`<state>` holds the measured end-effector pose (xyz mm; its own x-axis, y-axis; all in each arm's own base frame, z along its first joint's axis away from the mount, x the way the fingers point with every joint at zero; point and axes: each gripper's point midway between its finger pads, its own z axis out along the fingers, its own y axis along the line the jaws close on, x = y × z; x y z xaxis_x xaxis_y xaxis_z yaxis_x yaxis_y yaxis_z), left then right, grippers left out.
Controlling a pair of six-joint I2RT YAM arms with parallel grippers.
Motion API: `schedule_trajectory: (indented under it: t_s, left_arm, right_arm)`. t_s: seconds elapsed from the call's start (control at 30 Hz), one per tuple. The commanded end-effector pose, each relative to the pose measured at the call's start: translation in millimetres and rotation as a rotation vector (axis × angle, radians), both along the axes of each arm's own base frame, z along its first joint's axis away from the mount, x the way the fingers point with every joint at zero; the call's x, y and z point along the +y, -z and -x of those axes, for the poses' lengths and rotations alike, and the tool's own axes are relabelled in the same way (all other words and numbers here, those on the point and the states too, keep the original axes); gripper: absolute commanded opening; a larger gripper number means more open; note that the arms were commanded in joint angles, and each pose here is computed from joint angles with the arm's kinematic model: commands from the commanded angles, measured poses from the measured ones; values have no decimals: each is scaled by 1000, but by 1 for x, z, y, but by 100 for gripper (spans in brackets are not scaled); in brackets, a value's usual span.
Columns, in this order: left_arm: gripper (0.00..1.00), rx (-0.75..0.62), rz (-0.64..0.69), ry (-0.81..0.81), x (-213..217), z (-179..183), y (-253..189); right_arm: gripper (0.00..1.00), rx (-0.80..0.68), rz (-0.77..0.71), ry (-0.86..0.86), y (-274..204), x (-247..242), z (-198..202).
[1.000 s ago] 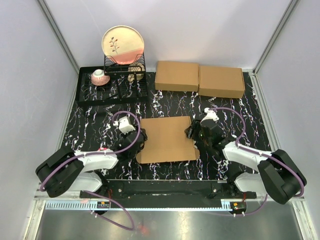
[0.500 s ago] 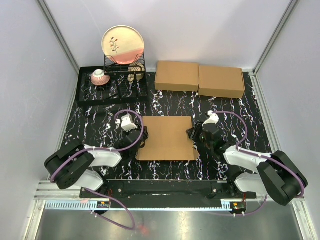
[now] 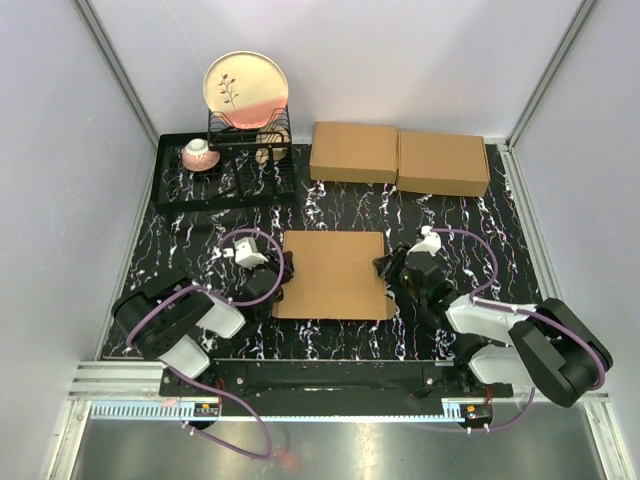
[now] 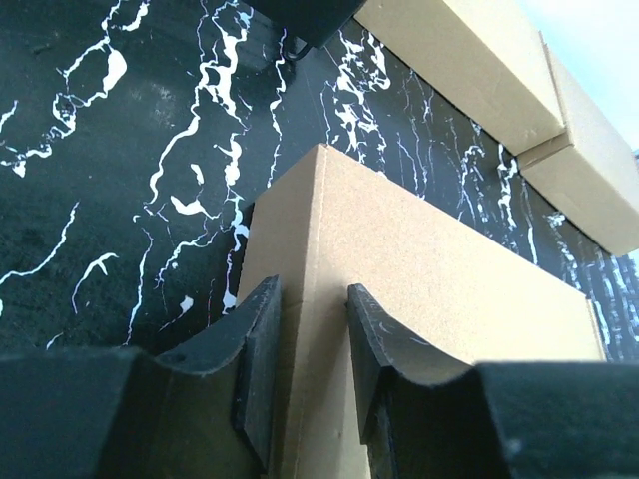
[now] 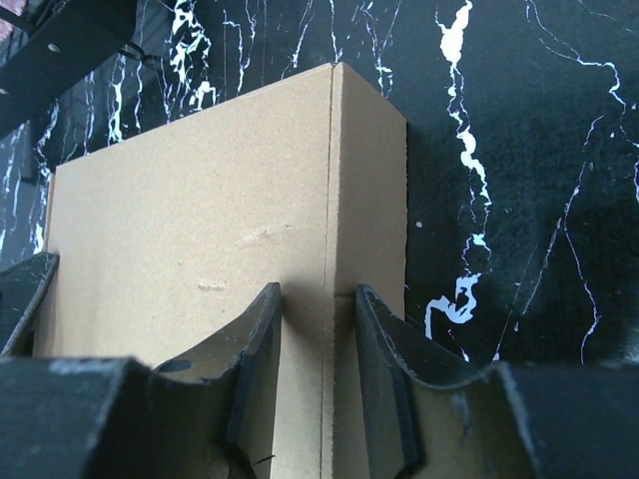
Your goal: Fold the paper box
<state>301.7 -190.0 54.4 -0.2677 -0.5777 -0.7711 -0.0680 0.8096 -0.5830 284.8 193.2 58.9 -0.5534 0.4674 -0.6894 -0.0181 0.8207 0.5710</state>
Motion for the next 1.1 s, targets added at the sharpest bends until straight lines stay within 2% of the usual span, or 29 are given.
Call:
schedule_trajectory:
  t_s: [0.0, 0.07, 0.2, 0.27, 0.3, 0.43, 0.47, 0.53, 0.57, 0.6, 0.73, 0.8, 0.9, 0.97, 1.07]
  left_arm:
    - [34, 265, -18, 255, -17, 67, 74]
    - [36, 231, -27, 252, -17, 62, 62]
    - [47, 151, -82, 220, -17, 44, 25]
    - [51, 91, -101, 194, -14, 34, -3]
    - [56, 62, -108, 139, -6, 28, -16]
    - [62, -52, -97, 40, 9, 14, -82]
    - [62, -55, -100, 25, 12, 13, -92]
    - [62, -85, -58, 19, 15, 16, -115]
    - [62, -62, -73, 26, 17, 21, -114]
    - [60, -51, -69, 66, 11, 27, -115]
    - [38, -1, -61, 293, -28, 74, -99]
    - [33, 27, -81, 448, -53, 112, -81]
    - [19, 79, -122, 599, -69, 155, -55]
    - [9, 101, -141, 653, -69, 173, -40]
    - [0, 109, -142, 700, -70, 187, -31]
  right_arm:
    - [39, 292, 8, -161, 62, 12, 72]
    - [43, 259, 18, -154, 48, 10, 68]
    - [64, 175, 51, -105, 9, 1, 54]
    - [70, 101, 52, -47, -23, -8, 42]
    - [74, 93, 85, -31, -28, -15, 42]
    - [76, -31, 139, 32, -81, -29, 22]
    - [77, -67, 144, 39, -99, -28, 14]
    - [77, -77, 208, 40, -104, -31, 0]
    - [77, -119, 198, 30, -120, -25, -11]
    - [76, -137, 242, 5, -123, -23, -19]
    - [70, -127, 327, -85, -114, 2, -64]
    - [63, -111, 330, -115, -108, 10, -80]
    - [52, -83, 298, -178, -93, 28, -100]
    - [50, -62, 303, -197, -82, 35, -110]
    - [49, -25, 306, -231, -64, 43, -120]
